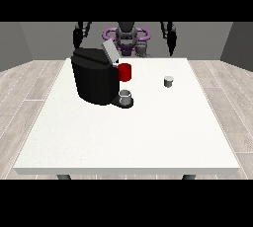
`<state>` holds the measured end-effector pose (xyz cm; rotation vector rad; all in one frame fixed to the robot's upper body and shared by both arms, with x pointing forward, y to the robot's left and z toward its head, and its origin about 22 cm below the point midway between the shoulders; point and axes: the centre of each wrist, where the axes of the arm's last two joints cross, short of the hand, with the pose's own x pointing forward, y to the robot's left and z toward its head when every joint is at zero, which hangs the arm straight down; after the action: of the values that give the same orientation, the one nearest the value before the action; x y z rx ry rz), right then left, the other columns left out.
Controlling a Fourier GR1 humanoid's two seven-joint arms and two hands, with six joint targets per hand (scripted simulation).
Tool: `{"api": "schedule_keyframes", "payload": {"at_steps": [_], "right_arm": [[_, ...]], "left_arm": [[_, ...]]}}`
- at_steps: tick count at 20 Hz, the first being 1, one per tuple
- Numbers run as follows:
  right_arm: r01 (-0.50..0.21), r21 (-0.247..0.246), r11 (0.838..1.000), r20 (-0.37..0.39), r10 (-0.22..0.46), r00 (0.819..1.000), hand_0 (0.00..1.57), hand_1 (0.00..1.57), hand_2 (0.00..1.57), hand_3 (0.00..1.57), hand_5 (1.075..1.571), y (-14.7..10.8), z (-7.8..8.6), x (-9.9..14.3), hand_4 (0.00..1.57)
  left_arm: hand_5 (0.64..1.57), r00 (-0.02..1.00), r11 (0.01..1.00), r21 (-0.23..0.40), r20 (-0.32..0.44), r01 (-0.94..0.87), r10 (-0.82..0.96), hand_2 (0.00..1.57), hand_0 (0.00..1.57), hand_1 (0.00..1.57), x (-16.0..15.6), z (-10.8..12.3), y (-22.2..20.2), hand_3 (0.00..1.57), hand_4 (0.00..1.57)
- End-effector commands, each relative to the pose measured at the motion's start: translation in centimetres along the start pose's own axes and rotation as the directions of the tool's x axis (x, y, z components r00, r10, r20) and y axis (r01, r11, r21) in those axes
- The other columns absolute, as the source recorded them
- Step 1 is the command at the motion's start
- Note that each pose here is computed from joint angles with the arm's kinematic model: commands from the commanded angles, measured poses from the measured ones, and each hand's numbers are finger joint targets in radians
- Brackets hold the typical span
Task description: Insert the coffee pod into the coffee machine and close the lid
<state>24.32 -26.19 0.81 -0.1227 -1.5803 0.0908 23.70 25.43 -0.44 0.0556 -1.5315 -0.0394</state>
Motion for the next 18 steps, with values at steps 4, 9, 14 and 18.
{"api": "schedule_keyframes", "payload": {"at_steps": [4, 9, 14, 18], "right_arm": [[0.050, 0.013, 0.999, 0.001, -0.050, 0.999, 0.00, 0.00, 0.00, 0.00, 1.571, 0.9, -0.3, 0.1, 0.00], [-0.077, -0.129, 0.989, 0.044, 0.083, 0.996, 0.00, 0.00, 0.00, 0.00, 1.571, 0.5, -1.3, 1.2, 0.00], [-0.080, -0.064, 0.995, 0.087, 0.085, 0.993, 0.00, 0.00, 0.00, 0.00, 1.571, 3.4, -1.4, 1.8, 0.00], [-0.083, -0.032, 0.996, 0.179, 0.087, 0.980, 0.00, 0.00, 0.00, 0.00, 1.571, 5.5, -2.3, 4.0, 0.00]], "left_arm": [[1.571, 0.973, 0.967, -0.139, 0.121, 0.214, -0.198, 0.00, 0.00, 0.00, -0.4, 0.0, 3.8, 0.00, 0.00], [1.571, 0.883, 0.876, -0.153, 0.193, 0.458, -0.428, 0.00, 0.00, 0.00, 2.4, -1.5, 7.5, 0.00, 0.00], [1.571, 0.831, 0.820, -0.134, 0.114, 0.556, -0.544, 0.00, 0.00, 0.00, 4.9, -4.6, 9.7, 0.00, 0.00], [1.571, 0.794, 0.789, -0.087, 0.088, 0.608, -0.602, 0.00, 0.00, 0.00, 7.0, -7.1, 12.4, 0.00, 0.00]]}}
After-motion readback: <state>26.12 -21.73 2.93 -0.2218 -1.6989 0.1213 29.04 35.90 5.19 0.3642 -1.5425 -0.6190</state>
